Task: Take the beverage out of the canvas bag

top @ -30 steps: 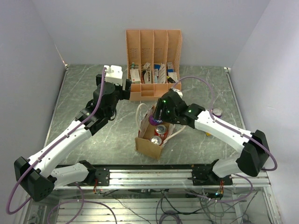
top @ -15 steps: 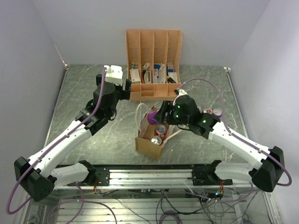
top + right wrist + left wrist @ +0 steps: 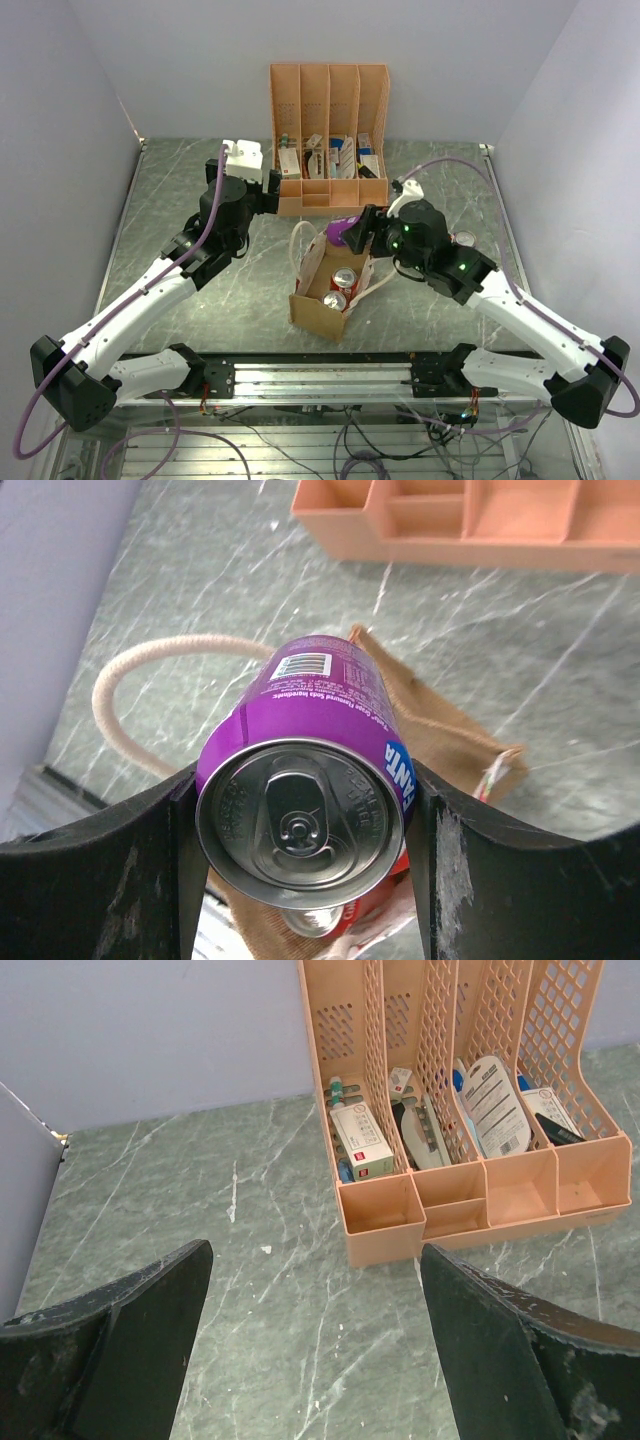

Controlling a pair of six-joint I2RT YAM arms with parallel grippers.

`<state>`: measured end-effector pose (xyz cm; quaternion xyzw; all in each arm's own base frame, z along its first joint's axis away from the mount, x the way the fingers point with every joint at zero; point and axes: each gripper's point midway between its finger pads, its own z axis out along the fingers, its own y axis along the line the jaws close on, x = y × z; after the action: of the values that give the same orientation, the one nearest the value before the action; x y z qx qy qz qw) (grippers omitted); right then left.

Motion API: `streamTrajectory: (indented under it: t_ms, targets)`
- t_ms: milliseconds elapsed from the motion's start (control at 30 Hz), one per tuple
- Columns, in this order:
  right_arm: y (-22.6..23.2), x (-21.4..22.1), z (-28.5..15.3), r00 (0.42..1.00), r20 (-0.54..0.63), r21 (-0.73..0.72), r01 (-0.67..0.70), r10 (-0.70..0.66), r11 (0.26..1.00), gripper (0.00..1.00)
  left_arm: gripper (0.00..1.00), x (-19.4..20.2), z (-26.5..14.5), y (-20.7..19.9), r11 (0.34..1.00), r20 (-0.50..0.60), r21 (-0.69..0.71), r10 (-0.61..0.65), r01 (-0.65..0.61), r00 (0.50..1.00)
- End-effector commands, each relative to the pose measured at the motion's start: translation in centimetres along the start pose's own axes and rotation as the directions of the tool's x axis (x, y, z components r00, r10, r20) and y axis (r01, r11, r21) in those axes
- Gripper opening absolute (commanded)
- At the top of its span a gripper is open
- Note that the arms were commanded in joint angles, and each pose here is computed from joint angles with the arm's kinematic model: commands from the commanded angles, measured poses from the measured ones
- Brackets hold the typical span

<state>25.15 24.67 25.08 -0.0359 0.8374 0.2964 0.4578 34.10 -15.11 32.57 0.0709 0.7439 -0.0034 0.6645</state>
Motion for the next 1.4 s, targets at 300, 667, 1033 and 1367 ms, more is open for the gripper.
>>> streamTrajectory:
  t_ms: [300,667,1033,1367]
  targets:
    - [-5.9,-12.3,-4.9,0.919,0.288,0.49,0.098,-0.267,0.866,0.0,0.95,-2.4,-0.3,-0.3,0.999,0.052,0.019,-0.043,0.042,0.998]
    - [-19.3,-11.9,1.4,0.986,0.016,0.576,0.124,-0.163,0.808,0.0,0.95,-2.1,-0.1,-0.5,0.999,0.044,0.026,-0.041,0.04,0.998]
    - [-24.9,-7.5,6.7,0.978,-0.207,0.524,0.122,-0.013,0.843,0.0,0.95,-2.2,-0.1,-0.6,0.999,0.045,0.028,-0.042,0.04,0.998]
    - [-27.3,-4.7,7.3,0.951,-0.307,0.57,0.159,0.029,0.806,0.0,0.96,-2.1,-0.1,-0.8,0.999,0.042,0.035,-0.043,0.041,0.998]
